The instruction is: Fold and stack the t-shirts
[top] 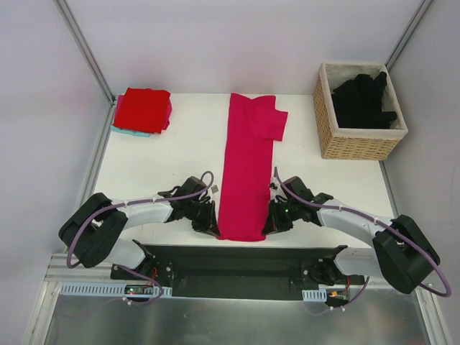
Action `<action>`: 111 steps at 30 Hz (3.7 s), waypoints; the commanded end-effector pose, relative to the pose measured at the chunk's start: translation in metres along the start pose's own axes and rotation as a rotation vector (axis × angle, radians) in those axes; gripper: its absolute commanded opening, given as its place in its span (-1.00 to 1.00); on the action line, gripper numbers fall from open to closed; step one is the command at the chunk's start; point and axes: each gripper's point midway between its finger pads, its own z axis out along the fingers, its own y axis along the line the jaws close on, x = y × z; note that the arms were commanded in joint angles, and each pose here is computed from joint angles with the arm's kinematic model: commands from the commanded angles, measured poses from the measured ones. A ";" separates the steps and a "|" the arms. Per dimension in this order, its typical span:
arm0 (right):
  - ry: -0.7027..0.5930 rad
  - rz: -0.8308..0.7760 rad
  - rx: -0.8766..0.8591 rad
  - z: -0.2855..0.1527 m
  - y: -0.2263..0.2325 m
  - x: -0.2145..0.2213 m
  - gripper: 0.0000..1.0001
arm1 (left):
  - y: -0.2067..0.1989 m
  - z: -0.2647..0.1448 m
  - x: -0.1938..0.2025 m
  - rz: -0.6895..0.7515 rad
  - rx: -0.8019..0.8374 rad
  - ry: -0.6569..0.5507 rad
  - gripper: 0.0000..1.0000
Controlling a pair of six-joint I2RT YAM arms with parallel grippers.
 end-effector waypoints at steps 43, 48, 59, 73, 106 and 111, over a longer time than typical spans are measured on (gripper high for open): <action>0.019 -0.173 0.065 -0.047 0.034 -0.013 -0.99 | -0.076 -0.043 -0.027 0.090 0.040 0.096 -1.00; -0.041 -0.178 0.069 -0.072 0.030 -0.053 -0.99 | -0.081 -0.046 -0.038 0.127 0.021 0.104 -1.00; -0.058 -0.185 0.034 -0.090 0.017 -0.130 -0.99 | -0.083 -0.058 -0.118 0.108 0.034 -0.009 -1.00; -0.046 -0.174 0.014 -0.076 0.004 -0.179 -0.99 | -0.087 -0.048 -0.186 0.092 0.066 -0.045 -1.00; -0.137 -0.115 0.100 -0.057 -0.043 -0.276 -0.98 | -0.055 -0.032 -0.259 0.018 0.040 -0.095 -1.00; -0.139 -0.099 0.108 -0.051 -0.048 -0.282 -0.99 | -0.055 -0.031 -0.256 0.003 0.040 -0.090 -1.00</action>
